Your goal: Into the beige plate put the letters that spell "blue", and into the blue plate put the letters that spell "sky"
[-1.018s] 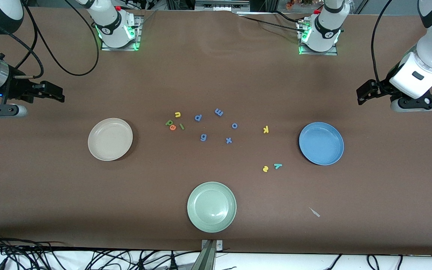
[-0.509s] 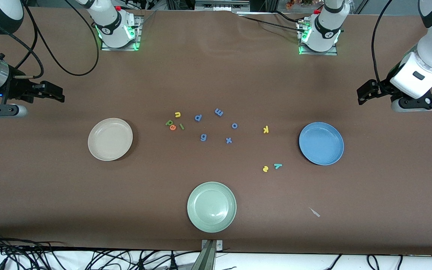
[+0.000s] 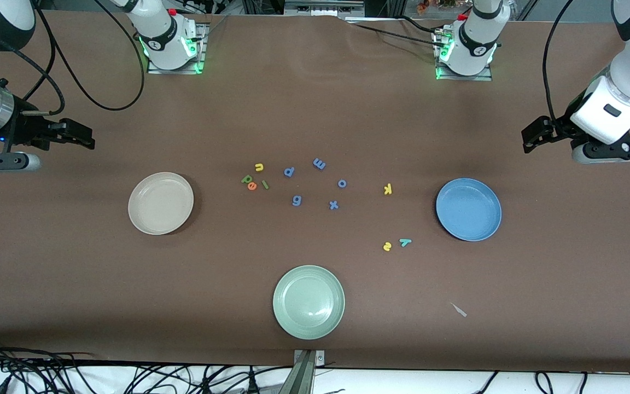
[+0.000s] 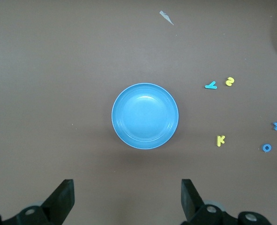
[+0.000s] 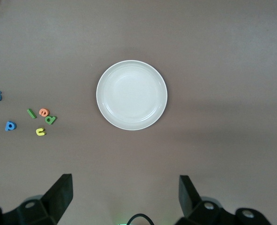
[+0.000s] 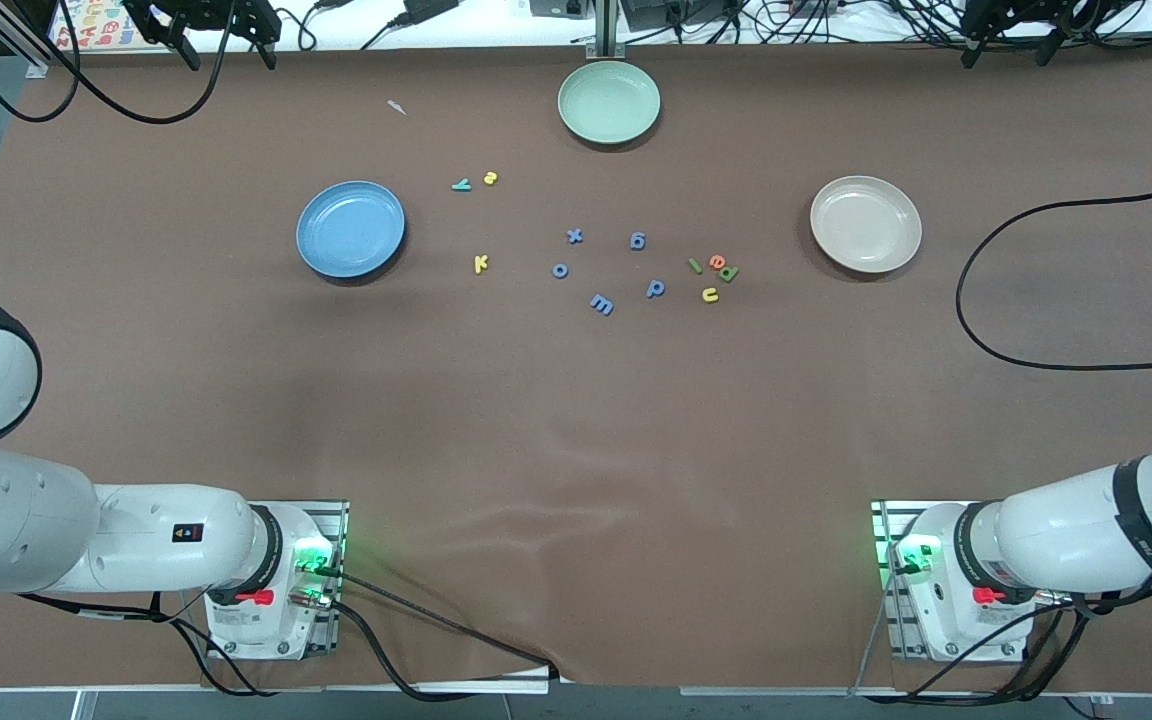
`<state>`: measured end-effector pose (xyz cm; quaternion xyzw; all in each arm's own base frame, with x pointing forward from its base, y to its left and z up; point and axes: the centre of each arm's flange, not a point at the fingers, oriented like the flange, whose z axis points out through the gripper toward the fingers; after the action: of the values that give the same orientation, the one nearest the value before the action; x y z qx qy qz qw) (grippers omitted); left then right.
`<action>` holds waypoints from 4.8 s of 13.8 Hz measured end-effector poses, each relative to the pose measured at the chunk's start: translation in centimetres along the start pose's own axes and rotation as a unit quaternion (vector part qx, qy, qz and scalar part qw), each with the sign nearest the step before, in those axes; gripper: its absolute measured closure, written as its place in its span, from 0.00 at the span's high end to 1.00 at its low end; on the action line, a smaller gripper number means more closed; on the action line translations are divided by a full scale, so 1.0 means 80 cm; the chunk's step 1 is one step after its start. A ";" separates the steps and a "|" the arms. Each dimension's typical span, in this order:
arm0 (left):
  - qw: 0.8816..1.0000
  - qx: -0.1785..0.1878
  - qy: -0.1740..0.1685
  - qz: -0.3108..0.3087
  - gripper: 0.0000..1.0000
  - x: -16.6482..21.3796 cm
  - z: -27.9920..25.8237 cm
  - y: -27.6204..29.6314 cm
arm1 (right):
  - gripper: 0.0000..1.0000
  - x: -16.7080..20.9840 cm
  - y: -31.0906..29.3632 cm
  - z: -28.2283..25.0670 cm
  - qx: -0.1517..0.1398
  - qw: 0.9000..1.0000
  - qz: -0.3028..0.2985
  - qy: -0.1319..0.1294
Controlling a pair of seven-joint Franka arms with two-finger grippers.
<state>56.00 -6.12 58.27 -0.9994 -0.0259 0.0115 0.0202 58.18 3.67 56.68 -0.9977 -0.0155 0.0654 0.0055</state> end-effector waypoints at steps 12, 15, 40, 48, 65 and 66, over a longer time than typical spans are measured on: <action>1.000 0.000 0.000 -0.001 1.00 0.000 0.000 -0.001 | 1.00 0.000 0.000 0.003 0.000 1.000 0.000 -0.003; 1.000 0.000 0.000 -0.001 1.00 0.000 0.000 -0.001 | 1.00 0.000 -0.001 0.003 0.000 1.000 -0.001 -0.003; 1.000 0.000 0.000 -0.001 1.00 0.000 0.000 -0.001 | 1.00 -0.001 -0.009 0.005 0.000 1.000 -0.006 -0.005; 1.000 0.000 0.000 -0.001 1.00 0.000 0.000 -0.001 | 1.00 -0.001 -0.011 0.013 -0.001 1.000 -0.008 -0.010; 0.997 0.000 -0.052 0.064 1.00 0.021 0.068 0.035 | 1.00 -0.067 -0.294 0.295 0.044 0.997 0.045 0.052; 0.994 -0.002 -0.065 0.086 1.00 0.028 0.087 0.038 | 1.00 -0.076 -0.314 0.314 0.051 0.996 0.047 0.053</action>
<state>58.22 -8.73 51.12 -0.9951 0.0589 0.0784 0.0150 48.08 28.82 32.92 -0.9978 0.0355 0.0134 0.0541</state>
